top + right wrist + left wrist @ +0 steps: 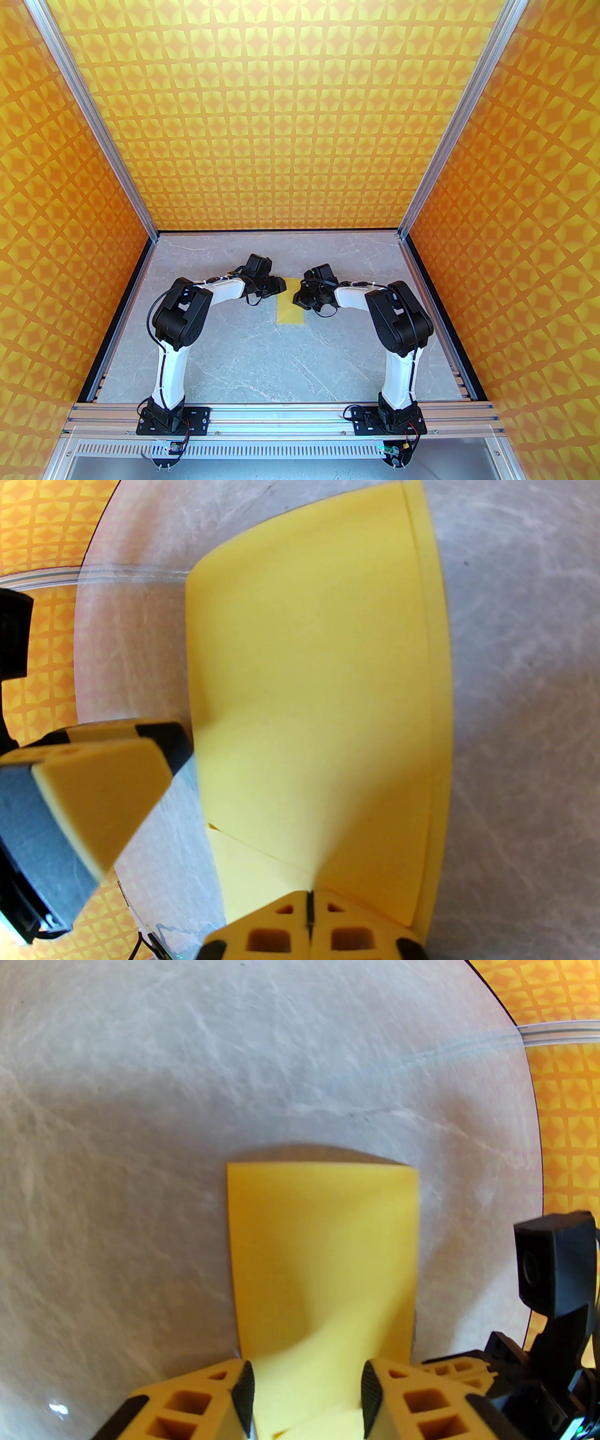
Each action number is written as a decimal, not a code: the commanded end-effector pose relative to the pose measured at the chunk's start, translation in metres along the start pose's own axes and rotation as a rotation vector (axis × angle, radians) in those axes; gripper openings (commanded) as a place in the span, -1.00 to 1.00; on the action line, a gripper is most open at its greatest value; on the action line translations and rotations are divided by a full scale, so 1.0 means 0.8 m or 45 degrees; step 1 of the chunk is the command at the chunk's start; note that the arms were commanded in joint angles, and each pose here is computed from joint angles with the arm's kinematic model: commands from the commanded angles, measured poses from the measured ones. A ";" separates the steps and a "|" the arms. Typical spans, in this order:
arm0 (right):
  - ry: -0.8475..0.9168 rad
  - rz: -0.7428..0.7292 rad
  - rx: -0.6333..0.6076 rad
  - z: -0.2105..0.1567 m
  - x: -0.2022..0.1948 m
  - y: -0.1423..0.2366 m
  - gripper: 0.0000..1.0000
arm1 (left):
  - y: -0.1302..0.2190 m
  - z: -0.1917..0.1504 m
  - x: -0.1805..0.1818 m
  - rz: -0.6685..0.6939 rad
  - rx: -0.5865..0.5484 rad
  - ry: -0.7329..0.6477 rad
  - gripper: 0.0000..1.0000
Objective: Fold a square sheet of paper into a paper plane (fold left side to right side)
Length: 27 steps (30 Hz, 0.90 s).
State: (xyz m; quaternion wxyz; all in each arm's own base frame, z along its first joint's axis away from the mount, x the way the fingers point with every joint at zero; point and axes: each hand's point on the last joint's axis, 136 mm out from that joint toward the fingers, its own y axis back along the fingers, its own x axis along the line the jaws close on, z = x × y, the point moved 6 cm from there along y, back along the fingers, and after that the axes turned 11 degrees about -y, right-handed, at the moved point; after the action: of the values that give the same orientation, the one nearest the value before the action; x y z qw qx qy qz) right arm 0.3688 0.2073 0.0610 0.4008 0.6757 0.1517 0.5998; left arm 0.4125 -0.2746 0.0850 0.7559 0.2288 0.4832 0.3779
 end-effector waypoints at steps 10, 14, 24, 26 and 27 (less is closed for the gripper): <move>-0.015 0.005 -0.024 -0.027 0.008 0.046 -0.94 | 0.009 0.016 0.001 0.042 -0.008 -0.022 -0.10; -0.031 -0.039 0.016 -0.045 -0.013 0.038 -0.96 | 0.000 0.017 0.005 0.052 0.011 -0.017 -0.09; -0.055 -0.115 0.032 -0.052 -0.044 0.019 -1.00 | -0.010 0.032 0.011 0.148 0.008 -0.056 -0.08; -0.058 -0.116 0.034 -0.053 -0.044 0.019 -1.00 | -0.011 0.037 0.012 0.174 -0.010 -0.073 -0.08; -0.057 -0.115 0.035 -0.054 -0.045 0.018 -1.00 | -0.013 0.039 0.014 0.190 -0.015 -0.079 -0.08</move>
State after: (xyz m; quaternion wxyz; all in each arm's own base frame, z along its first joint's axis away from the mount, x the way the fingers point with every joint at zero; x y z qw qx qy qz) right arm 0.3212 0.1926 0.0614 0.4052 0.6858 0.1672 0.5810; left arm 0.4380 -0.2758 0.0848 0.7455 0.2556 0.4629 0.4058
